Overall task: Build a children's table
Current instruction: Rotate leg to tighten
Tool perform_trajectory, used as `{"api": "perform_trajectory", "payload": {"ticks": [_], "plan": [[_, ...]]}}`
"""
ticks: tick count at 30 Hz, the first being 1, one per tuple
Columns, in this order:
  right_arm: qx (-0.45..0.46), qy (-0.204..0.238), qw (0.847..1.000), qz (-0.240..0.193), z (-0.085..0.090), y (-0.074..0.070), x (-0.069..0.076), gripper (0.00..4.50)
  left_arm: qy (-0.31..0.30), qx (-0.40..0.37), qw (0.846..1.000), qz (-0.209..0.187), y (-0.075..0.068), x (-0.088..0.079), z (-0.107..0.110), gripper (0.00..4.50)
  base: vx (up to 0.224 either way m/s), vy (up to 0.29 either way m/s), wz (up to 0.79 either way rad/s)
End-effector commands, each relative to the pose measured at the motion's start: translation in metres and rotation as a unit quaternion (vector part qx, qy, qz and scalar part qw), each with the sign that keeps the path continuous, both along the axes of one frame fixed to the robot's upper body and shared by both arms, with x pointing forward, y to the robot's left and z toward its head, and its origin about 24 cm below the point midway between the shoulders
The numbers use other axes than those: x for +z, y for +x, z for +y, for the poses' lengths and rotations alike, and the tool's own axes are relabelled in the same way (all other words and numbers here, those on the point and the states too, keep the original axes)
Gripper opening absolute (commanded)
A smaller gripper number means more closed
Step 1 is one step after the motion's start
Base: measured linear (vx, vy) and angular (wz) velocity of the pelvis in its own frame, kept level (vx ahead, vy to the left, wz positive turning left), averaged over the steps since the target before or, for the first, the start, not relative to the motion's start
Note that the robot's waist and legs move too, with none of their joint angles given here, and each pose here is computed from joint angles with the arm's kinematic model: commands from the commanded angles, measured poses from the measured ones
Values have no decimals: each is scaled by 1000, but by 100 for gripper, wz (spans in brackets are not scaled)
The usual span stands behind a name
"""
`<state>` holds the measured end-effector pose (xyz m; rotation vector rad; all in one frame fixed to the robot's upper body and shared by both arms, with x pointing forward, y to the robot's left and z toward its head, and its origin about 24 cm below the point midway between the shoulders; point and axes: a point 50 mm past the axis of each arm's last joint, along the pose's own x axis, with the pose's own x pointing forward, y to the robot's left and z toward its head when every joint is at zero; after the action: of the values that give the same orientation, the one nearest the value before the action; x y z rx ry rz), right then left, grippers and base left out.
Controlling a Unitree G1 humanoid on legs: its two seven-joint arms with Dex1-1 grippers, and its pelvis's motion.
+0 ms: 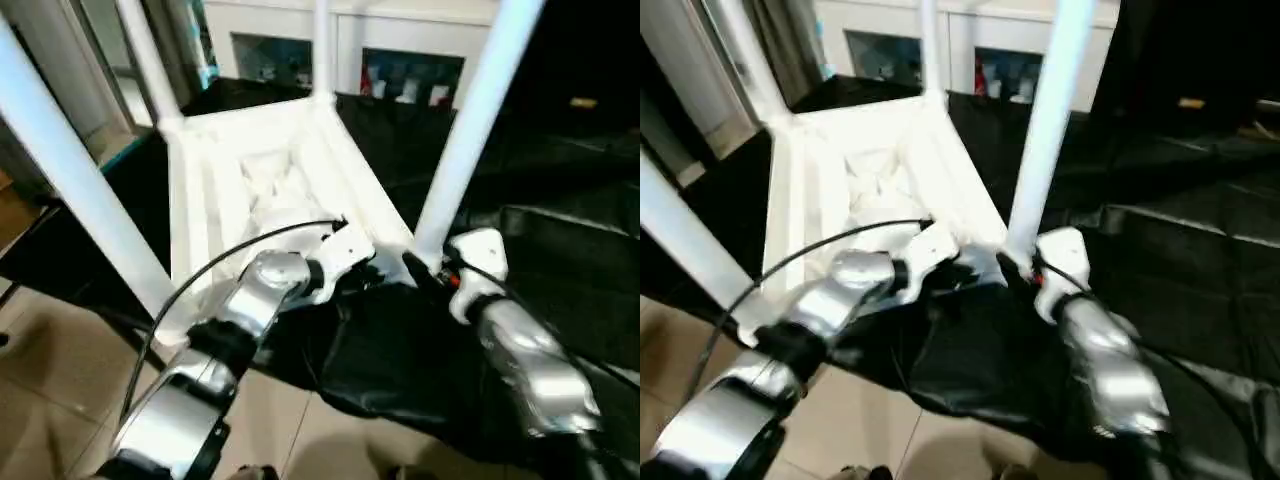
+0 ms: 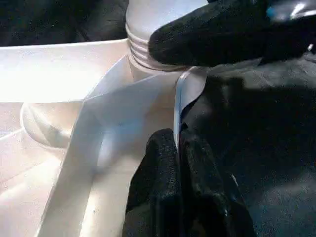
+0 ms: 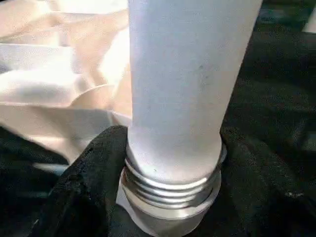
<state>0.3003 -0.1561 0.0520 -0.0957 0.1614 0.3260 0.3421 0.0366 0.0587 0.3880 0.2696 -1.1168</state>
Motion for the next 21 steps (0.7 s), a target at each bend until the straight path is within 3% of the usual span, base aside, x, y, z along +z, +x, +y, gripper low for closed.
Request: {"api": "perform_trajectory", "payload": {"ticks": [1, 3, 4, 6, 8, 10, 16, 21], "plan": [[74, 2, 996, 52, 36, -12, -25, 272, -37, 72, 996, -27, 11, 10, 0, 0, 0, 0, 0], [79, 9, 996, 49, 37, -11, -24, 328, -38, 69, 997, -27, 11, 10, -1, 0, 0, 0, 0], [93, 27, 994, 41, 34, -10, -18, 342, -41, 49, 998, -27, 9, 10, -1, 0, 0, 0, 0], [98, 28, 994, 36, 33, -9, -16, 348, -42, 40, 998, -26, 8, 10, -2, 0, 0, 0, 0], [124, 24, 992, 27, 27, -9, -10, 381, -41, 21, 999, -26, 6, 9, 2, 0, 0, 0, 0], [172, 8, 985, 25, 9, -8, 2, 387, -42, -14, 999, -22, 2, 8, 13, 0, 0, 0, 0], [249, -11, 968, 33, -21, -12, 20, 387, -32, -99, 994, -8, -10, 6, 33, 0, 0, 0, 0], [318, -35, 946, 51, -32, -17, 26, 387, -37, -164, 985, 23, -21, 8, 49, 0, 0, 0, 0]]}}
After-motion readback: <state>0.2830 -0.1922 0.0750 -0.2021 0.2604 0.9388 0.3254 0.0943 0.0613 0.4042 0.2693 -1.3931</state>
